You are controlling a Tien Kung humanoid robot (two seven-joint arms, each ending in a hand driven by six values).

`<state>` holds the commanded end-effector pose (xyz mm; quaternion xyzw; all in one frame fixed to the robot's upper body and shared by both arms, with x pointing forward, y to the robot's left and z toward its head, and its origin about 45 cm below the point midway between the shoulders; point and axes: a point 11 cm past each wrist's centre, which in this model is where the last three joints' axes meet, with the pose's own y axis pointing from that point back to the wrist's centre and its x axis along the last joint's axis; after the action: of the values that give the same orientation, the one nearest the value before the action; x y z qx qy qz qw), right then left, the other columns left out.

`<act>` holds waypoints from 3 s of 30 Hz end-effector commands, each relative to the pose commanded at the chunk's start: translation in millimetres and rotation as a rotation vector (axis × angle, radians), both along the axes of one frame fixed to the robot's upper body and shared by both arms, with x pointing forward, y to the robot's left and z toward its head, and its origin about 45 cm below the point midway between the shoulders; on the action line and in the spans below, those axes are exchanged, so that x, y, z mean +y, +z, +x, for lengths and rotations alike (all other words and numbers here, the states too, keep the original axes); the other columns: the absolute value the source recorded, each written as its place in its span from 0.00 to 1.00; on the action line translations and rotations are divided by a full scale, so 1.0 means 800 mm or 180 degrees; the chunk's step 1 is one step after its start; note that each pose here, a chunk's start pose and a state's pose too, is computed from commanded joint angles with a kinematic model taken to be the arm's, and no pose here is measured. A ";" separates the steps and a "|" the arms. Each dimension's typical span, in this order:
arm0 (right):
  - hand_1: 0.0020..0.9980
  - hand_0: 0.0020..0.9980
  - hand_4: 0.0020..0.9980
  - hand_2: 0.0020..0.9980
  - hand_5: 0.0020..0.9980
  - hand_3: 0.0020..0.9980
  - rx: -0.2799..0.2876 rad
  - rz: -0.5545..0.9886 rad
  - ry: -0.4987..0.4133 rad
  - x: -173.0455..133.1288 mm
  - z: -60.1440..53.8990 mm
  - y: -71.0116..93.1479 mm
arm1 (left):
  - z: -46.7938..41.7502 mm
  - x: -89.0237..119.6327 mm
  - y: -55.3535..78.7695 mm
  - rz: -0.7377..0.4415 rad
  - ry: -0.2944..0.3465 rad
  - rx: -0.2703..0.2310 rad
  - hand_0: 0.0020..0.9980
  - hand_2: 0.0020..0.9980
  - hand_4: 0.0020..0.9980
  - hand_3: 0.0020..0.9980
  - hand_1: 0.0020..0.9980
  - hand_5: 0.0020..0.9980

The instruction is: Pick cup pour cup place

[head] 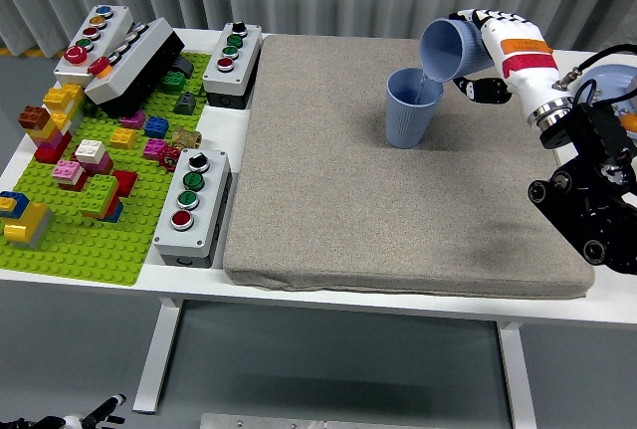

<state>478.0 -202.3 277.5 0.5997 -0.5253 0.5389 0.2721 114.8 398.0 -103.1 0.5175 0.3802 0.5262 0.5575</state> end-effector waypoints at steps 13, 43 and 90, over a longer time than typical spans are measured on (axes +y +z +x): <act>0.62 0.79 0.68 0.48 0.05 0.50 -0.0058 -0.0098 -0.0011 -0.004 0.001 0.000 | 0.004 0.001 0.001 0.0003 -0.0003 -0.0019 0.84 0.92 0.64 0.82 0.85 1.00; 0.64 0.81 0.68 0.49 0.03 0.50 -0.0109 -0.0481 -0.0047 -0.001 0.005 0.001 | 0.006 0.002 0.002 0.0013 -0.0002 -0.0028 0.84 0.92 0.64 0.82 0.85 1.00; 0.64 0.82 0.68 0.50 0.03 0.50 0.0107 0.0035 -0.0443 -0.014 0.009 -0.002 | 0.002 0.002 0.001 0.0013 0.0004 -0.0004 0.84 0.92 0.64 0.82 0.85 1.00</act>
<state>485.6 -213.3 276.0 0.5721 -0.5640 0.5057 0.3144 116.7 399.3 -102.2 0.5180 0.3791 0.5277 0.5564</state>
